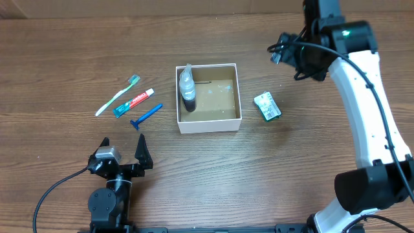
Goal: Pack container
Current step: 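Open the right gripper and withdraw it from the box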
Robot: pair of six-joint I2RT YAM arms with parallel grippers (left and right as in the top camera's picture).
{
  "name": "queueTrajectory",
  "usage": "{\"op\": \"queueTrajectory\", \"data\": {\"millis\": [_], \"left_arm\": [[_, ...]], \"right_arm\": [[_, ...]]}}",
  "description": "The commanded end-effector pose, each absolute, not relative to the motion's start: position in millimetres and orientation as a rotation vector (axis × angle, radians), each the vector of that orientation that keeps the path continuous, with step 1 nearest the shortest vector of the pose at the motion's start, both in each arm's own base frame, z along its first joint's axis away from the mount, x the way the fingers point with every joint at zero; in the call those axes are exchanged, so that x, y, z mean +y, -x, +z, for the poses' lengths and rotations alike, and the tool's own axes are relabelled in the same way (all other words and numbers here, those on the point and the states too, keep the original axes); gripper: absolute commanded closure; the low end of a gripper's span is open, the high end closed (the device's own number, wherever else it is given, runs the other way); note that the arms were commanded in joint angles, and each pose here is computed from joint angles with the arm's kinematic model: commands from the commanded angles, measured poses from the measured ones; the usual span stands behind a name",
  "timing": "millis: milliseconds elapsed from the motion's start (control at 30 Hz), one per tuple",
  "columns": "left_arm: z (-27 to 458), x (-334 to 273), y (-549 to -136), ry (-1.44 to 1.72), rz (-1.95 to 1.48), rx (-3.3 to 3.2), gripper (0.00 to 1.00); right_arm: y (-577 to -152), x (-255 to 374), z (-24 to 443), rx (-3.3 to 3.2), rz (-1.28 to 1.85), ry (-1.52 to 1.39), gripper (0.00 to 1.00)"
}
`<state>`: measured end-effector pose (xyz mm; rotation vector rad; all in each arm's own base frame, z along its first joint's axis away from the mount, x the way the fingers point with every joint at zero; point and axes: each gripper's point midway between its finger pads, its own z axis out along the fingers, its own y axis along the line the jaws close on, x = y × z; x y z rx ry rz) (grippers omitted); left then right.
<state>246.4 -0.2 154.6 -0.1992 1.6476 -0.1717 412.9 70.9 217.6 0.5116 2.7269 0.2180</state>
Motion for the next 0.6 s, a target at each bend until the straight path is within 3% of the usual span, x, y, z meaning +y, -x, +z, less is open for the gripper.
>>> {"op": "queueTrajectory", "data": {"millis": [0, 567], "left_arm": [[156.1, 0.3, -246.1, 0.189, -0.165, 1.639, 0.00], [156.1, 0.3, -246.1, 0.189, -0.165, 1.639, 0.00]], "right_arm": [[-408.1, 74.9, 182.6, 2.786, 0.227, -0.500, 0.09], [-397.8, 78.0, 128.5, 2.853, 0.214, -0.449, 0.10]]}}
